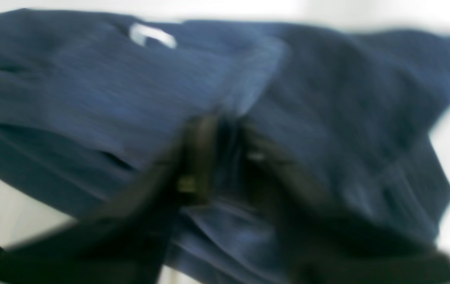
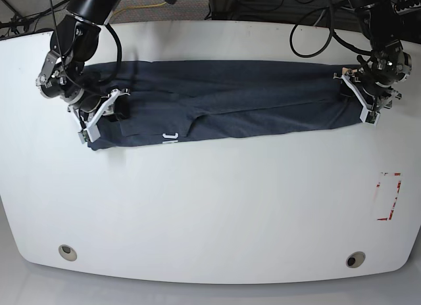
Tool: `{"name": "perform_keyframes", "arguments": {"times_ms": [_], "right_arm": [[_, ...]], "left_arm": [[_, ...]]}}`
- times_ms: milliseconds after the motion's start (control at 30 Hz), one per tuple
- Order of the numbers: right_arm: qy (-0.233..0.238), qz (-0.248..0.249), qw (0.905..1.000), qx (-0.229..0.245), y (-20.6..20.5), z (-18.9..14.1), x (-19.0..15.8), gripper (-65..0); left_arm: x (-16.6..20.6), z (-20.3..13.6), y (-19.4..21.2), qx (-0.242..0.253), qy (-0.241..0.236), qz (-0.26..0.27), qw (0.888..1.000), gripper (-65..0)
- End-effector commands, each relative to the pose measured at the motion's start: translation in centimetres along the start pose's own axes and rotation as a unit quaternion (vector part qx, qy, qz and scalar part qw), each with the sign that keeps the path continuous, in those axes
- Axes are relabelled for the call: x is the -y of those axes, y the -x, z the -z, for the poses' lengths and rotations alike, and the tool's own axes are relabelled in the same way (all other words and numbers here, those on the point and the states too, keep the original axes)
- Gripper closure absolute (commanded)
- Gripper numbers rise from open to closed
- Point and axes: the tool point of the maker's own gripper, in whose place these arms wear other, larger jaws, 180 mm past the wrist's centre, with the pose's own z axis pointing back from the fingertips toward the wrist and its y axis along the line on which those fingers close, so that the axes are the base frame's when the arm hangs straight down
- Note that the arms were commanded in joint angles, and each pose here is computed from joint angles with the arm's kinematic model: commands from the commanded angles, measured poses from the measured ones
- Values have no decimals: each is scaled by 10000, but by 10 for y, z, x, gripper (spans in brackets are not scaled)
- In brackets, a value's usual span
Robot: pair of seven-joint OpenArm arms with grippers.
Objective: Fold the T-shirt properly
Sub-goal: 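Regrasp the folded strip's end with the right gripper and tuck it in, then move the left gripper to the strip's middle and grasp it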
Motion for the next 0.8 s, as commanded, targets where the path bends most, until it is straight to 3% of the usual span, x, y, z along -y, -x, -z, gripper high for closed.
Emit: {"name": "perform_keyframes", "arguments": {"times_ms": [0, 133, 233, 367, 567, 700, 767], "right_arm": [[201, -13, 9997, 161, -10, -12, 20, -311], [334, 25, 9992, 226, -12, -20, 30, -431], [444, -215, 9980, 398, -27, -31, 25, -428], [349, -413, 9970, 548, -40, -40, 6, -430], [-111, -245, 9971, 713, -41, -34, -15, -430], [-402, 32, 9979, 500, -23, -15, -28, -430], [-534, 150, 9977, 400, -15, -6, -31, -430]], "left_arm": [[-7, -3, -3, -18, -100, 109, 9999, -397], [-10, -4, -18, 169, -129, 95, 9997, -399], [-10, -7, -30, 367, -5, 174, 9992, -399], [-29, -23, -44, 629, -84, -273, 9976, -401], [-58, -43, -51, 718, -11, -1180, 9904, -438], [-73, -46, -30, 509, -38, -1724, 9837, -508], [-74, -40, -20, 333, 52, -1858, 9820, -514]]}}
